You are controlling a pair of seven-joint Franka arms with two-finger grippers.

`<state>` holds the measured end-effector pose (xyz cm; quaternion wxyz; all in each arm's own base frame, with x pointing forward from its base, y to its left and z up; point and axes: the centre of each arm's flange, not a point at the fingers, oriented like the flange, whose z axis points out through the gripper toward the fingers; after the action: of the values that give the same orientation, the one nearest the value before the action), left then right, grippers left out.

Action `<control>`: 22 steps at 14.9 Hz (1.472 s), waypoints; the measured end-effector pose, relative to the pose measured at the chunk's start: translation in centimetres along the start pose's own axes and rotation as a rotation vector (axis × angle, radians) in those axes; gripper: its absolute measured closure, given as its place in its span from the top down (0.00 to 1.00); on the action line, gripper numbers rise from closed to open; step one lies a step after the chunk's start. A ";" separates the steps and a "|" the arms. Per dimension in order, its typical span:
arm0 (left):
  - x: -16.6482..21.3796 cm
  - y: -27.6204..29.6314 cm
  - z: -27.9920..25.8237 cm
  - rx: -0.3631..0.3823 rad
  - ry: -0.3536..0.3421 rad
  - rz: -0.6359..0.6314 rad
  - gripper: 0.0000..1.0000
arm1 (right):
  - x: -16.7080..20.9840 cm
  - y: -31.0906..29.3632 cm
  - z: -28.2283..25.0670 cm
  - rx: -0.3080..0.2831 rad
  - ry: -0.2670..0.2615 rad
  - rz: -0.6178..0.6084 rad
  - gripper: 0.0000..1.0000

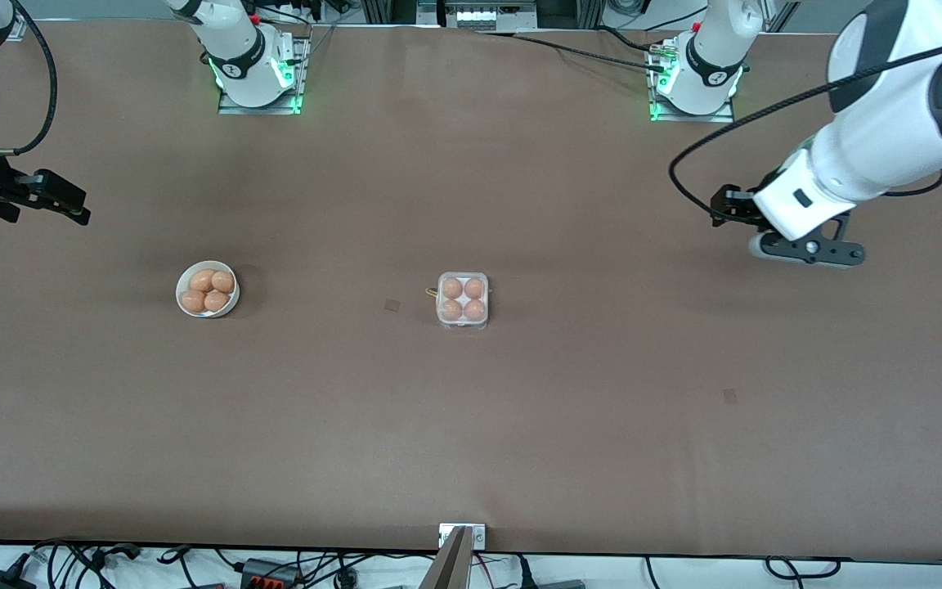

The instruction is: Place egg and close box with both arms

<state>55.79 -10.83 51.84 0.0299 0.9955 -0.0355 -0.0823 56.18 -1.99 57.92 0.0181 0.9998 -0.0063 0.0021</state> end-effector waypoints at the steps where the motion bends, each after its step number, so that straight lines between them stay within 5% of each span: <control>1: 0.1 -1.0 -0.1 -0.003 0.002 -0.022 0.88 | 0.0 0.0 0.0 0.000 0.000 0.000 1.00; 3: 0.3 -4.1 -0.3 -0.004 0.006 -0.098 1.00 | 0.0 0.0 0.0 0.000 -0.002 0.000 1.00; 7: 0.4 -8.8 -1.6 0.064 0.034 -0.191 1.00 | 0.0 0.0 0.0 0.000 -0.003 0.000 1.00; 22: 0.2 -9.1 -3.7 0.055 0.057 -0.226 1.00 | 0.0 0.1 -0.2 0.008 -0.001 0.005 1.00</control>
<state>57.21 -1.59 54.88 -0.0061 0.9956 0.0755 -0.0560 56.14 -2.13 58.08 0.0139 0.9999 -0.0088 0.0016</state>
